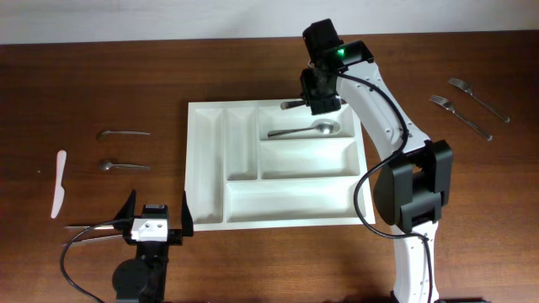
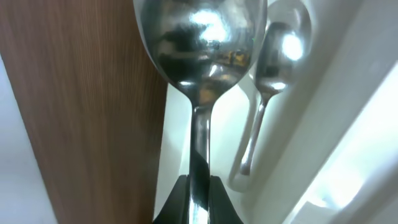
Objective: Pack container
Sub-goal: 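Carry the spoon with the right gripper over the top-right compartment, then lower the spoon onto the first spoon and release it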
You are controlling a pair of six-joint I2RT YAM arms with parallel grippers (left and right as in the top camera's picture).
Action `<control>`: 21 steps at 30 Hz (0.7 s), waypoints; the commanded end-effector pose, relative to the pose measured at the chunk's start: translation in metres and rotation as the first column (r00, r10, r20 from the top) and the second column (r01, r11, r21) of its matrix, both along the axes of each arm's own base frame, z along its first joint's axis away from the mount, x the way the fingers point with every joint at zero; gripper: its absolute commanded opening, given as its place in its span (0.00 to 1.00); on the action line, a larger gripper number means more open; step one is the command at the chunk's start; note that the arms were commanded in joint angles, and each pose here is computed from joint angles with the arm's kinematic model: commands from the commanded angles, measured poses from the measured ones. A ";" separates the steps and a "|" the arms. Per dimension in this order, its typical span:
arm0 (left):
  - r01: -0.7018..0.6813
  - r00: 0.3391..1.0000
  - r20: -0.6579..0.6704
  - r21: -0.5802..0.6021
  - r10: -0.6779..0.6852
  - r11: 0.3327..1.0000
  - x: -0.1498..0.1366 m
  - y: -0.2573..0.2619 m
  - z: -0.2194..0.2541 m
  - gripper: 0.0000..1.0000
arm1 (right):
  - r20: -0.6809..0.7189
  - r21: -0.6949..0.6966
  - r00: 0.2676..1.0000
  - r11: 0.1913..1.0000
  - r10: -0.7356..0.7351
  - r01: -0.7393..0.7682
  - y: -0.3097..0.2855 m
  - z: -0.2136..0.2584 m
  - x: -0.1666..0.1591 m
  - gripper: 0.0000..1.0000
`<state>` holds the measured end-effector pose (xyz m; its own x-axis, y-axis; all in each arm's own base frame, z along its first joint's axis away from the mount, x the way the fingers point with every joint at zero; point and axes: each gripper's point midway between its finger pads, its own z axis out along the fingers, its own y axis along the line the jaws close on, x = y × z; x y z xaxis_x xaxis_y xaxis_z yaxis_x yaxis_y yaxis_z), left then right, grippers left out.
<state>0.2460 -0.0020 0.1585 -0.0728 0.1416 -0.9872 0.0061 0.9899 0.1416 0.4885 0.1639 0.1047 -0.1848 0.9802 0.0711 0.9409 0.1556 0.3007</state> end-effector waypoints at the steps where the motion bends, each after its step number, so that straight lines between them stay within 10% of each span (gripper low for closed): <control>1: -0.012 1.000 -0.005 0.013 0.012 1.000 0.000 0.003 -0.002 0.99 | -0.038 -0.008 0.994 0.995 -0.103 0.103 -0.005 -0.014 -0.003 0.04; 12: -0.012 1.000 -0.005 0.013 0.012 1.000 0.000 0.003 -0.002 0.99 | -0.137 -0.037 0.985 0.995 -0.100 0.096 0.002 -0.053 -0.032 0.07; 17: -0.012 1.000 -0.005 0.013 0.012 1.000 0.000 0.003 -0.002 0.99 | -0.098 -0.020 0.992 0.997 -0.079 0.077 0.013 -0.055 -0.025 0.48; 21: -0.012 1.000 -0.005 0.013 0.012 1.000 0.000 0.003 -0.002 0.99 | -0.040 -0.005 0.999 0.999 -0.033 0.033 0.018 -0.052 -0.012 0.59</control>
